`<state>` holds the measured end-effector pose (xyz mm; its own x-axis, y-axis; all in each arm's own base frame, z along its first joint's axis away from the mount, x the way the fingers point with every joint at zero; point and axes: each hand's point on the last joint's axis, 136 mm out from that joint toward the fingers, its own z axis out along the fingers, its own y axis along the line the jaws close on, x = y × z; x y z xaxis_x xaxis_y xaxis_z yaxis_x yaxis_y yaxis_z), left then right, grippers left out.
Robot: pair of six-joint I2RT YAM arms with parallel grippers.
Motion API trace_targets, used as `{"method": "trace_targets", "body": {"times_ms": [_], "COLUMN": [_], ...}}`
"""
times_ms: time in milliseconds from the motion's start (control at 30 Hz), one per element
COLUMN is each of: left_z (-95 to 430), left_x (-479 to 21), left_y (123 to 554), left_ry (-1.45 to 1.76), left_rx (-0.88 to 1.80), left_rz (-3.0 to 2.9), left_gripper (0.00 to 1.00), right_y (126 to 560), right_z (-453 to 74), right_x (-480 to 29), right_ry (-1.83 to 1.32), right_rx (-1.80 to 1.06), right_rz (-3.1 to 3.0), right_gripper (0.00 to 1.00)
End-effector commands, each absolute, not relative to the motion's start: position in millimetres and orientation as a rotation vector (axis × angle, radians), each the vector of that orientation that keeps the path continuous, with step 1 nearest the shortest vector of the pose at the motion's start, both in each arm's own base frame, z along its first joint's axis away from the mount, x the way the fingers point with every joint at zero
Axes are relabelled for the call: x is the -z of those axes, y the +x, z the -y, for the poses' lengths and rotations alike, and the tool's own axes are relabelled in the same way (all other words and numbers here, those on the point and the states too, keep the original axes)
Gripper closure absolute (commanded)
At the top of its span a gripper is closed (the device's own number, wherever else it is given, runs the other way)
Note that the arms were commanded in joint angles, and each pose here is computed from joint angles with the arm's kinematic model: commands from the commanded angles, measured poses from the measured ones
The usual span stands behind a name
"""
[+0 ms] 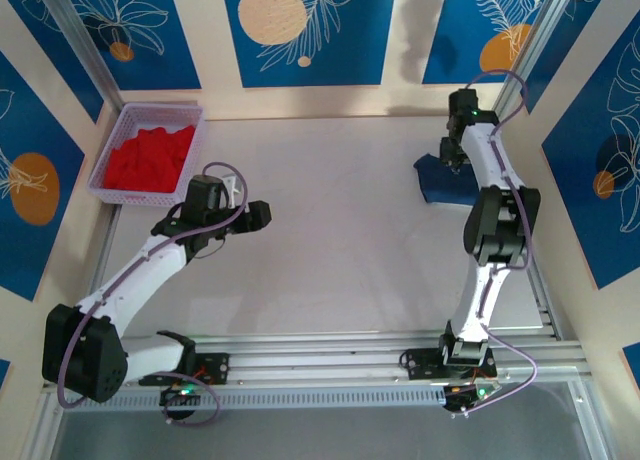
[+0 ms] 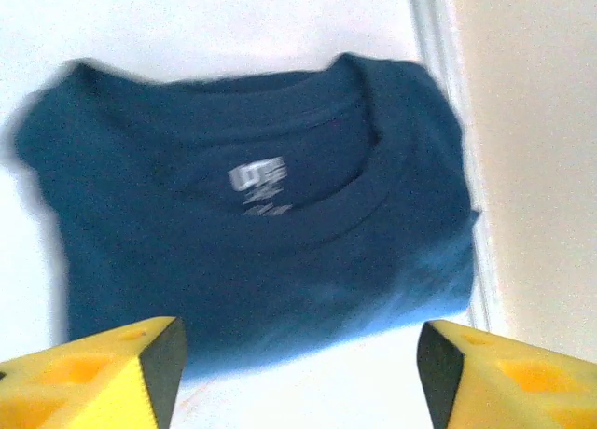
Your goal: Fold the inside-out t-shirt
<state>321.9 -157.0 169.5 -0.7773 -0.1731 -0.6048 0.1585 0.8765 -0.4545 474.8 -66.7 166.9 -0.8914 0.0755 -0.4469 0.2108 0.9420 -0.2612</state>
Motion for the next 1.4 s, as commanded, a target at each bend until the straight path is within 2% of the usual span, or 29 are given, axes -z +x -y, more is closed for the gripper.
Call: {"method": "trace_targets", "body": {"times_ms": [0,33,100,133,300,400,533,867,1167,1367], "left_z": [137.5,130.8,108.9,99.0,45.3,13.7,-7.2,5.2,12.7,14.0], "left_x": [-181.6,-184.6,-191.3,-193.8,-198.3,-195.4,-177.9,-119.3,-113.1,-89.2], "left_y": [328.3,329.7,332.2,333.0,332.3,329.7,334.8,381.1,387.8,393.4], "left_ry": [-0.024,-0.039,-0.096,-0.120,-0.235,-0.299,-0.295,-0.071,0.034,0.053], "left_rx": [0.497,0.457,0.329,0.272,-0.044,-0.243,-0.380,-0.265,-0.145,-0.095], "left_rz": [-2.314,-2.294,-2.244,-2.219,-2.088,-2.017,-1.982,-1.996,-1.955,-1.946], "left_gripper": [0.13,0.10,0.02,0.00,0.00,0.00,0.00,0.00,0.01,0.00], "right_y": [466.4,460.8,446.6,440.4,409.9,399.2,394.1,397.6,387.2,395.2], "right_z": [2.5,-11.7,-40.2,-52.0,-90.8,-86.3,-76.8,-39.9,-26.6,-25.5], "right_x": [-219.7,-223.5,-233.5,-235.4,-233.8,-214.1,-175.8,-115.4,-110.7,-96.1], "right_ry": [0.195,0.162,0.092,0.062,-0.032,0.014,-0.051,-0.053,-0.020,-0.010], "right_rx": [0.125,0.091,0.045,0.025,-0.076,-0.096,-0.020,0.033,-0.084,-0.106], "right_rz": [-2.460,-2.430,-2.353,-2.326,-2.163,-2.102,-2.020,-1.997,-1.899,-1.917], "right_gripper": [0.22,0.18,0.03,0.01,0.01,0.01,0.01,0.01,0.01,0.01]}}
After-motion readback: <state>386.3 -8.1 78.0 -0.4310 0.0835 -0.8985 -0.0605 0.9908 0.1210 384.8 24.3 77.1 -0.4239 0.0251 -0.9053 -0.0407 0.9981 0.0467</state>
